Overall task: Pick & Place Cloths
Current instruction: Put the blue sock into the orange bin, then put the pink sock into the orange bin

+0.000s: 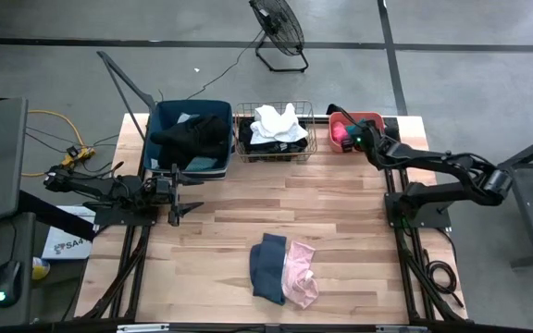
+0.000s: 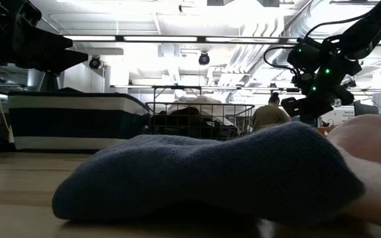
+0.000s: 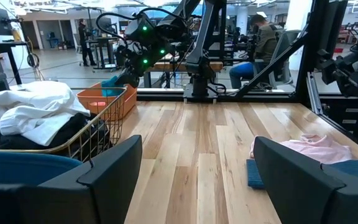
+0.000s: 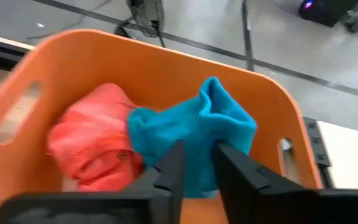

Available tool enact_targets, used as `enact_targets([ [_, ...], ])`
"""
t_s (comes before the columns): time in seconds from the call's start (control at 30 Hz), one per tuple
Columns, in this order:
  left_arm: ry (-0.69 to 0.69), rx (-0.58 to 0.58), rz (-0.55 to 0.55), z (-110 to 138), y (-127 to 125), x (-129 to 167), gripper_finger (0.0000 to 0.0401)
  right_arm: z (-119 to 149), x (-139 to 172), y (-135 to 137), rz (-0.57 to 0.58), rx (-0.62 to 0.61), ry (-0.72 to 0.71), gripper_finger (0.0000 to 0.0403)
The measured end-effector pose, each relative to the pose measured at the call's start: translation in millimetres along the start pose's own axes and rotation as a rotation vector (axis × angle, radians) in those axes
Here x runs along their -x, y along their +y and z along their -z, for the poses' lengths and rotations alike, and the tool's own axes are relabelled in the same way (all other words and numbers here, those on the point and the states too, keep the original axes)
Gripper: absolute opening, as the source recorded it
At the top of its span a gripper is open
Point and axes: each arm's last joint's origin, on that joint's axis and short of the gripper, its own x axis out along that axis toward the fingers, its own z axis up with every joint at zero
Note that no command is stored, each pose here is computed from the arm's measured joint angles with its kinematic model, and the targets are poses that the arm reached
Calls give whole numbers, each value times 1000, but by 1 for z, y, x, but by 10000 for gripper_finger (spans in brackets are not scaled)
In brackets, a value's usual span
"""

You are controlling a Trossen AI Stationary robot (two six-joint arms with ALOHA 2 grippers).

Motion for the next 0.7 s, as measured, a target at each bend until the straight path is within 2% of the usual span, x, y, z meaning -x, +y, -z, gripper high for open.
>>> enact_targets([
  [0.27, 0, 0, -1, 0, 0, 0, 300, -3, 0, 1, -26, -69, -22, 203],
  [0.4, 0, 0, -1, 0, 0, 0, 300, -6, 1, 1, -29, -64, -41, 253],
  [0.53, 0, 1, -1, 0, 0, 0, 300, -10, 7, -2, -43, -90, -71, 280],
  [0.7, 0, 1, -1, 0, 0, 0, 300, -18, 19, -8, -99, -138, -120, 280],
])
